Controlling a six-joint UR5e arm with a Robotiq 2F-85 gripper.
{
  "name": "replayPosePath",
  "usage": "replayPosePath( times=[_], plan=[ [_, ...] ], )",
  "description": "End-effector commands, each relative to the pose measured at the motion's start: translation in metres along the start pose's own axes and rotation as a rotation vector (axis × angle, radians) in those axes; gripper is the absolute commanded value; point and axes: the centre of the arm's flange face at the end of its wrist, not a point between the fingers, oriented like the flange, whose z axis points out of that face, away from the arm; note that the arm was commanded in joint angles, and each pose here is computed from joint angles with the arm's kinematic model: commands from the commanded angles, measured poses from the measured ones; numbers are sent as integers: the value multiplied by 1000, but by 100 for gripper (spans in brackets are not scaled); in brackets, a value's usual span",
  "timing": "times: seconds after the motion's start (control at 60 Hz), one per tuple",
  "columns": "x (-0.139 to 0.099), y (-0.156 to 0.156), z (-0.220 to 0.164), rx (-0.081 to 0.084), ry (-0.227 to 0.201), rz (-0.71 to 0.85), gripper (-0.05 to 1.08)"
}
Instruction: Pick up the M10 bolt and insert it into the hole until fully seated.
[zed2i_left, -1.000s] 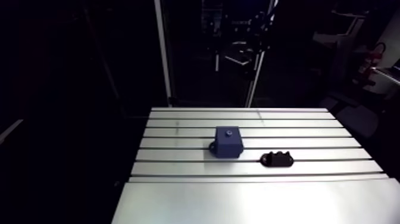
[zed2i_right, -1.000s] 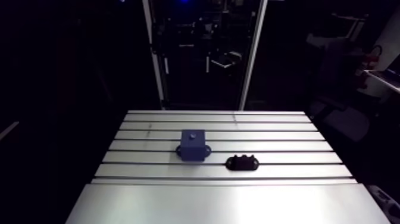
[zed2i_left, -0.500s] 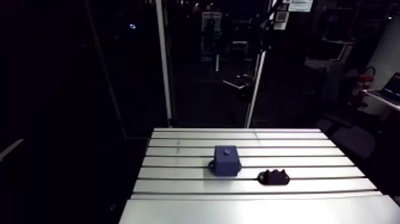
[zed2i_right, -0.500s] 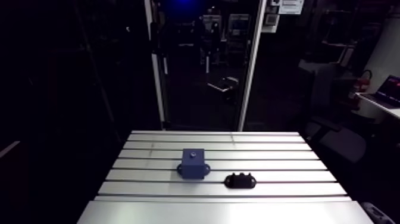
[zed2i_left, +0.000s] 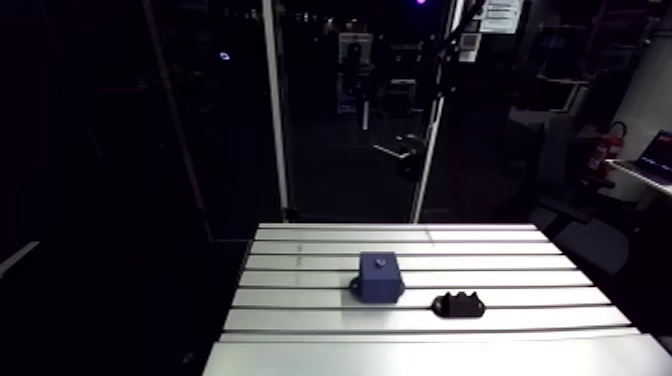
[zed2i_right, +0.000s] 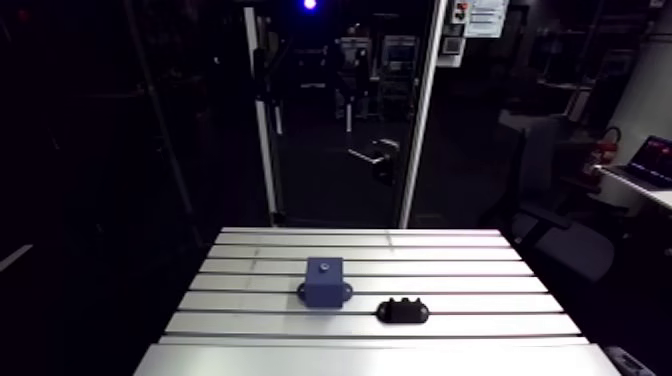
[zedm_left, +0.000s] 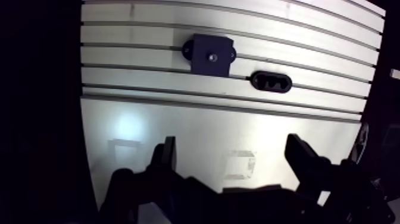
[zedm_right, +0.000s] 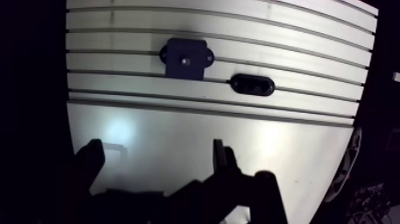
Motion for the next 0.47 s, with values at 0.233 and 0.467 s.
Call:
replayPosePath(
  times=[0.233,0.467],
  plan=[
    [1,0,6,-1,-10,0,0],
    [3,0,8,-1,-15,0,0]
  ],
)
